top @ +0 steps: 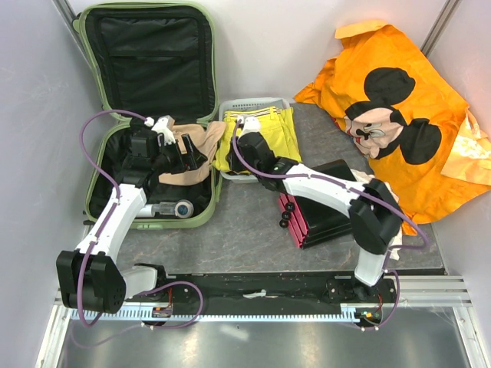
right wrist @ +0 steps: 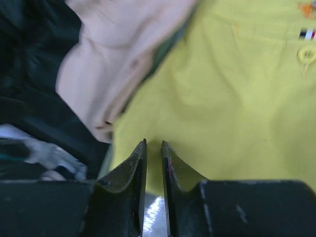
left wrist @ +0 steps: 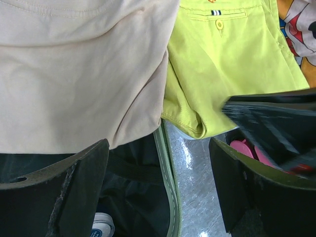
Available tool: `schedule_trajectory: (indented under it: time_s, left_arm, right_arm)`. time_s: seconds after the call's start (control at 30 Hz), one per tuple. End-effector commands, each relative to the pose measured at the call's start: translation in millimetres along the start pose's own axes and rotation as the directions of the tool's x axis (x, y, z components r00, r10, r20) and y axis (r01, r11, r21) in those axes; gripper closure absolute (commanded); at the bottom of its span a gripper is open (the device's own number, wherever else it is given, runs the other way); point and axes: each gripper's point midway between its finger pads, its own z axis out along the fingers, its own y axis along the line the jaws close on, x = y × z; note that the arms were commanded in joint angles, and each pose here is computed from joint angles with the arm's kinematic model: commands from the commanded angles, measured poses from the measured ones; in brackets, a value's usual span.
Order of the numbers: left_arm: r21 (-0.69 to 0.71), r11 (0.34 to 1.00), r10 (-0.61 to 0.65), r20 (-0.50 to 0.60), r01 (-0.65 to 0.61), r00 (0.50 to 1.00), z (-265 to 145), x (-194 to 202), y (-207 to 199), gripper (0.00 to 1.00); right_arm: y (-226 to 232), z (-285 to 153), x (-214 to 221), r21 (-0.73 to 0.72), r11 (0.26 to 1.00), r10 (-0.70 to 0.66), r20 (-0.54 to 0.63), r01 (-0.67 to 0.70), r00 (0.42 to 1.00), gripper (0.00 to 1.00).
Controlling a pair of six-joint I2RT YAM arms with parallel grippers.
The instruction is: Open, take out, and arrange the luggage
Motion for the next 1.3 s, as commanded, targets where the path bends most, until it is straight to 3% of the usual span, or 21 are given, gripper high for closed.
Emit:
schedule_trajectory:
  time_s: [0.0, 0.1, 0.2, 0.43, 0.57, 0.67, 0.77, 0.8, 0.9, 1.17, 1.27]
  left_arm:
    - [0.045, 0.999, -0.001, 0.054, -0.002, 0.999, -5, -13, -13, 0.11]
    - [0.04, 0.999, 0.003, 0.058, -0.005, 0.998, -6, -13, -12, 0.11]
    - [0.039, 0.999, 0.007, 0.064, -0.01, 0.998, -7, -15, -12, 0.11]
    - [0.002, 1.0, 0.009, 0.049, -0.009, 0.999, -2, -10, -3, 0.11]
    - [-0.047, 0.999, 0.006, 0.024, -0.005, 1.0, 8, -3, 10, 0.11]
    - [-0.065, 0.998, 0.004, -0.014, -0.005, 1.0, 23, 3, 15, 0.12]
    - [-0.036, 0.999, 0.01, -0.034, -0.011, 0.999, 37, -4, 5, 0.12]
    - [-0.027, 1.0, 0.01, -0.039, -0.011, 0.999, 40, -5, 2, 0.12]
    - [-0.031, 0.999, 0.014, -0.045, -0.015, 0.999, 52, -11, 1, 0.12]
    - [-0.075, 0.994, 0.066, -0.097, -0.074, 0.993, 88, -14, 7, 0.13]
    - [-0.094, 0.989, 0.099, -0.137, -0.113, 0.986, 100, -6, 9, 0.18]
  right_arm:
    - [-47, 23, 60, 0.111, 0.994, 0.023, -0.2, -0.001, 0.979, 0.76]
    - [-83, 35, 73, 0.166, 0.985, 0.081, -0.229, -0.043, 0.97, 0.77]
    - [-101, 50, 88, 0.185, 0.983, 0.042, -0.295, 0.014, 0.955, 0.77]
    - [-100, 53, 147, 0.155, 0.987, 0.027, -0.463, 0.05, 0.886, 0.78]
    - [-102, 44, 166, 0.157, 0.987, 0.048, -0.488, 0.034, 0.871, 0.76]
    - [-88, 41, 149, 0.11, 0.994, 0.042, -0.459, 0.009, 0.887, 0.69]
    - [-63, 37, 112, 0.028, 0.999, 0.033, -0.397, -0.023, 0.917, 0.55]
    - [-52, 34, 95, -0.011, 0.999, 0.032, -0.37, -0.039, 0.929, 0.45]
    - [-31, 24, 65, -0.082, 0.995, 0.034, -0.313, -0.063, 0.949, 0.36]
    - [-8, -10, 32, -0.188, 0.977, 0.057, -0.239, -0.104, 0.969, 0.35]
    - [-11, -20, 33, -0.187, 0.977, 0.054, -0.236, -0.1, 0.97, 0.35]
